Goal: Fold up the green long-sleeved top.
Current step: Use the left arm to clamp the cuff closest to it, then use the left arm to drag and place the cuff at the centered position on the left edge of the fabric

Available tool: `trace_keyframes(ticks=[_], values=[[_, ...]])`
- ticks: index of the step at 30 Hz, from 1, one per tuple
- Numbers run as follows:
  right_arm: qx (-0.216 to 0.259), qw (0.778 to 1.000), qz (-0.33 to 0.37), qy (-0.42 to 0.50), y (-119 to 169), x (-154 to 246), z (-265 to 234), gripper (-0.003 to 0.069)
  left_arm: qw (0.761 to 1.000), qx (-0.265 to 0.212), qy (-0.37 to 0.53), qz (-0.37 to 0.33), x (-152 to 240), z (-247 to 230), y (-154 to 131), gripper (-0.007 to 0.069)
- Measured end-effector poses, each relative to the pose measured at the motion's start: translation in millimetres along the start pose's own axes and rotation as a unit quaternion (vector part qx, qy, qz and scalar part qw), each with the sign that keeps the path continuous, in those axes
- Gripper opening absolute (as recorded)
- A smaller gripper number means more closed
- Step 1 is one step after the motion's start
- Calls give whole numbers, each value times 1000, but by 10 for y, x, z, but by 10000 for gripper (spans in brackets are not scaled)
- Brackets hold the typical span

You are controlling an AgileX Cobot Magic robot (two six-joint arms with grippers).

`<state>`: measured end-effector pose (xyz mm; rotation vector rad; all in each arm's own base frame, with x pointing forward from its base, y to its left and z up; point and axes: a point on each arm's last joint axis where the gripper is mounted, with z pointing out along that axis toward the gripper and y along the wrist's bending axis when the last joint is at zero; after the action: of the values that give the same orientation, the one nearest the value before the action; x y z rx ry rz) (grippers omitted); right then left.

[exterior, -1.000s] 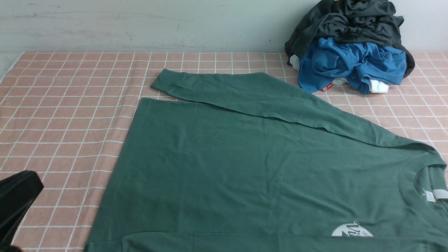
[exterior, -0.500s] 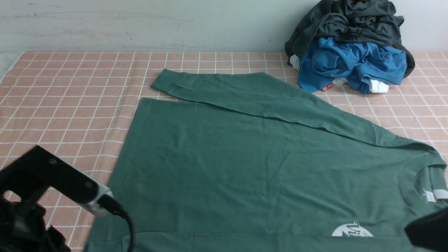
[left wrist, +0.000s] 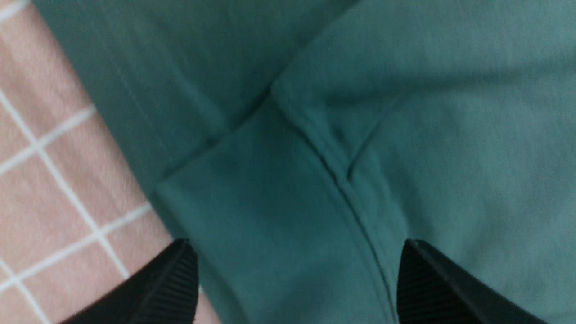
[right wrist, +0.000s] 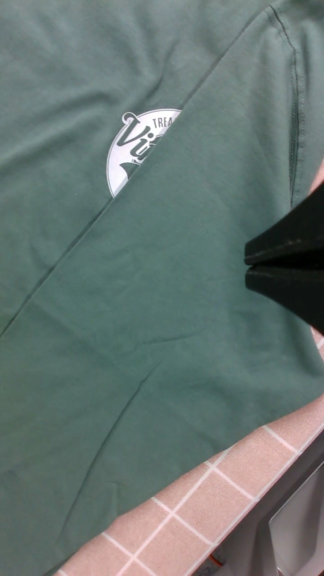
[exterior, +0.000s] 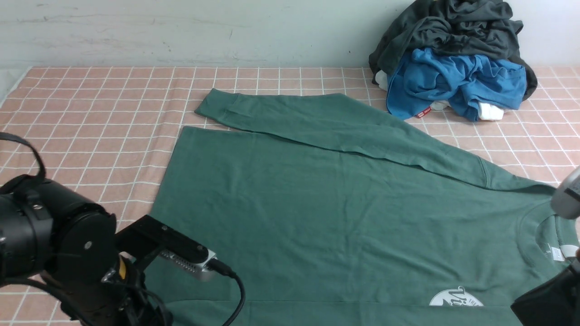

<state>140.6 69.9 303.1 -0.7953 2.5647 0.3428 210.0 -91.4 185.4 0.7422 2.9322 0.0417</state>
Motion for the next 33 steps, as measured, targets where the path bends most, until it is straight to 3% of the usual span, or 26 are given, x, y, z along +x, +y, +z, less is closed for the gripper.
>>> trace_keyframes(ticks=[6,12,18,21,27,33], values=[[4,1000,1,-6,-11,-1,28,-15,1000,5,-20,-2,-264,224,-4,541],[5,1000,1,-9,-13,-5,28,-15,1000,7,-11,-4,-429,342,-2,421],[5,1000,1,-10,-13,-5,30,-15,1000,12,13,-4,-440,275,-4,78],[5,1000,1,-11,-15,-9,30,-15,999,23,27,5,-408,249,-23,16],[7,1000,1,-16,-18,-15,32,-15,999,35,27,24,-399,165,-41,6],[10,1000,0,-18,-23,-20,32,-15,999,8,-21,42,-660,-222,34,6]])
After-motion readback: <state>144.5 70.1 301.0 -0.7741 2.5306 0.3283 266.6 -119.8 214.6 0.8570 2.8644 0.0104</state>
